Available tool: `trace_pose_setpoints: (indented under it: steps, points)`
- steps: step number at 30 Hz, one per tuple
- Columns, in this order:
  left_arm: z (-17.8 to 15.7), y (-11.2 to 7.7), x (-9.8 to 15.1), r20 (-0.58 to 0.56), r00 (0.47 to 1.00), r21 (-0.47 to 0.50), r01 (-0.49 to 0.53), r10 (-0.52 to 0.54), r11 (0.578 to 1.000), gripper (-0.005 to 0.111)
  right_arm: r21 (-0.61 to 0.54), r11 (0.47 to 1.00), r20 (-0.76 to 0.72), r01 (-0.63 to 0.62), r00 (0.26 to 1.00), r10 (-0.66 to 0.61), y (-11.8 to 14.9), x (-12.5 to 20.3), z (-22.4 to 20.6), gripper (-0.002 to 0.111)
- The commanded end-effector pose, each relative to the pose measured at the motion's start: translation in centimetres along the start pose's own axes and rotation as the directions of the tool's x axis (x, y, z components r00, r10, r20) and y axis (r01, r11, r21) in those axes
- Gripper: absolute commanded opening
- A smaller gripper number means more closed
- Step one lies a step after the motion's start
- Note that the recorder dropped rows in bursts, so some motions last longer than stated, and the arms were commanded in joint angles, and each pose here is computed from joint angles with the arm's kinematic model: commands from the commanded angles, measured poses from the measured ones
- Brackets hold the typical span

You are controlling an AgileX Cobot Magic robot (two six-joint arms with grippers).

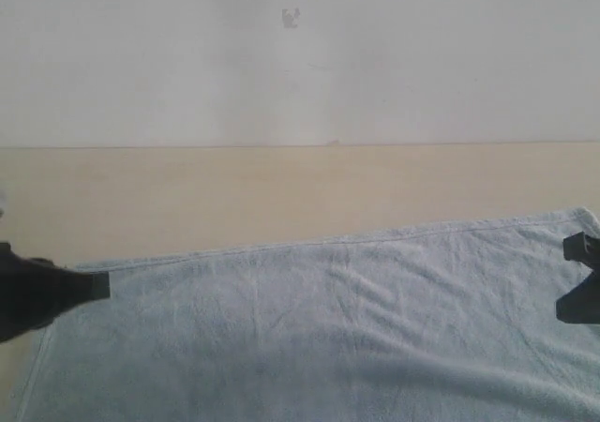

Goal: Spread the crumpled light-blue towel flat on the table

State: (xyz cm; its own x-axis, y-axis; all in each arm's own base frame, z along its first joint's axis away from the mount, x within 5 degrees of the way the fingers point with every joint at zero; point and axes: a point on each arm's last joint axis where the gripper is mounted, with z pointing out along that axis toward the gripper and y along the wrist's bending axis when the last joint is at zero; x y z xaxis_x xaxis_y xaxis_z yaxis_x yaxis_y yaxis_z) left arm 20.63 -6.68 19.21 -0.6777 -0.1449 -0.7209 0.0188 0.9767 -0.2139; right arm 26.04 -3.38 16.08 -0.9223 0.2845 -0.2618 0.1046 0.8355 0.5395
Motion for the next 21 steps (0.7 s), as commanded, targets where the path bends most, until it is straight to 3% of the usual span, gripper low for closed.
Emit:
trace_pose_setpoints:
  steps: [1, 5, 7, 10, 12, 14, 16, 18, 21]
  points:
    - [-0.5, 0.0, -3.2, 0.144, 0.986, -0.084, -0.068, 0.080, 0.994, 0.004, -0.101, 0.993, 0.039, 0.062, 0.998, -0.058, 1.1, -0.4, -0.3, 0.000]
    - [0.0, 0.9, -4.3, 0.176, 0.964, -0.243, -0.155, 0.200, 0.958, 0.004, 0.007, 1.000, 0.113, 0.024, 0.993, -0.025, 0.1, -1.1, -0.3, 0.000]
    - [1.2, 1.0, -4.4, 0.133, 0.965, -0.255, -0.187, 0.226, 0.949, 0.004, 0.100, 0.994, 0.192, -0.047, 0.981, 0.027, -0.9, -1.8, -0.4, 0.000]
    - [3.9, -0.2, -5.0, 0.025, 0.978, -0.019, -0.208, 0.208, 0.978, 0.004, 0.083, 0.988, 0.314, -0.128, 0.945, 0.095, -0.6, -3.9, -1.3, 0.000]
    - [5.6, -1.3, -6.1, -0.041, 0.986, 0.199, -0.153, 0.164, 0.968, 0.004, 0.031, 0.999, 0.357, -0.039, 0.934, 0.025, 0.6, -5.7, -2.3, 0.000]
    - [7.0, -1.3, -7.2, -0.074, 0.990, 0.266, -0.095, 0.119, 0.959, 0.004, 0.047, 0.995, 0.402, 0.089, 0.910, -0.100, 1.6, -7.5, -3.5, 0.000]
    - [8.4, -0.2, -8.1, -0.071, 0.994, 0.221, -0.067, 0.085, 0.973, 0.004, 0.113, 0.991, 0.440, 0.069, 0.891, -0.112, 1.4, -9.1, -4.3, 0.000]
    - [9.5, 1.8, -8.6, -0.059, 0.997, 0.121, -0.045, 0.052, 0.992, 0.004, 0.261, 0.965, 0.461, 0.035, 0.873, -0.156, 0.2, -10.7, -4.9, 0.000]
    - [10.1, 5.0, -9.2, -0.018, 0.998, -0.076, -0.057, 0.056, 0.995, 0.004, 0.505, 0.858, 0.351, 0.098, 0.885, -0.307, -1.9, -12.3, -5.1, 0.000]
